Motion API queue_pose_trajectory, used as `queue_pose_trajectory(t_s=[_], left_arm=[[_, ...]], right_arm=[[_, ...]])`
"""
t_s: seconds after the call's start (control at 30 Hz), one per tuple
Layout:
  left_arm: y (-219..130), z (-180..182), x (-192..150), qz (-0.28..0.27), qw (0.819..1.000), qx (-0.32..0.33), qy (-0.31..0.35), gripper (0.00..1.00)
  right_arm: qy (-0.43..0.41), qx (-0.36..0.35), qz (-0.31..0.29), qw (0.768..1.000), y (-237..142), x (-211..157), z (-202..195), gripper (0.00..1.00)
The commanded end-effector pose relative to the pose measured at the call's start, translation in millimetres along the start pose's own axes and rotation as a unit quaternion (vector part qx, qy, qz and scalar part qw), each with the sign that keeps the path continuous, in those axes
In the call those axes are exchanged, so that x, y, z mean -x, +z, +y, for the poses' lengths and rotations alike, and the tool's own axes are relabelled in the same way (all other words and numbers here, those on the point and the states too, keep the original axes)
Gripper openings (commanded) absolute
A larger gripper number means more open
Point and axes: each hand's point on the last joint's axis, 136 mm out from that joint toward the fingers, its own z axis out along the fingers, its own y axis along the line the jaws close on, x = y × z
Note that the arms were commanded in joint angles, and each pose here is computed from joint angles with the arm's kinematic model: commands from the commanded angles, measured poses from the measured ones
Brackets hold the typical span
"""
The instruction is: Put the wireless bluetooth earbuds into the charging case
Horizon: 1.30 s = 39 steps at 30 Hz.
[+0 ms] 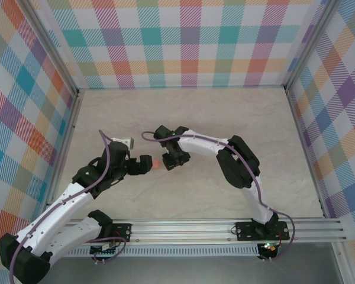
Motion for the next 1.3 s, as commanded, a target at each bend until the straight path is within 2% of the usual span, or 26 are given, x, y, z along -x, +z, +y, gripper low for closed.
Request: queue_pose_trajectory(t_s=[0.0, 0.17, 0.3, 0.4, 0.63, 0.87, 1.03, 1.27], left_arm=[[-6, -3, 2, 0.002, 1.000, -0.018, -0.014, 0.99], [-9, -18, 8, -0.002, 0.992, -0.106, -0.074, 0.97], [-13, -29, 21, -0.008, 0.972, -0.192, -0.134, 0.91], [-15, -42, 28, 0.007, 0.958, -0.247, -0.147, 0.88], [-14, -71, 43, 0.045, 0.939, -0.317, -0.128, 0.86], [-29, -111, 40, 0.060, 0.933, -0.355, -0.029, 0.86], [-25, -127, 40, 0.068, 0.922, -0.382, -0.013, 0.78], [-16, -152, 30, 0.108, 0.912, -0.395, 0.019, 0.73]], right_arm=[[-0.037, 0.003, -0.038, 0.999, -27, 6, -1, 0.50], [-0.085, 0.016, -0.087, 0.992, -55, 8, 0, 0.49], [-0.132, 0.044, -0.140, 0.980, -86, 7, 6, 0.49], [-0.184, 0.075, -0.186, 0.962, -112, 2, 14, 0.49], [-0.299, 0.102, -0.303, 0.899, -170, -10, 26, 0.48], [-0.362, 0.086, -0.371, 0.851, -204, -17, 29, 0.46], [-0.387, 0.074, -0.393, 0.831, -218, -21, 30, 0.46], [-0.412, 0.042, -0.392, 0.822, -219, -25, 27, 0.45]])
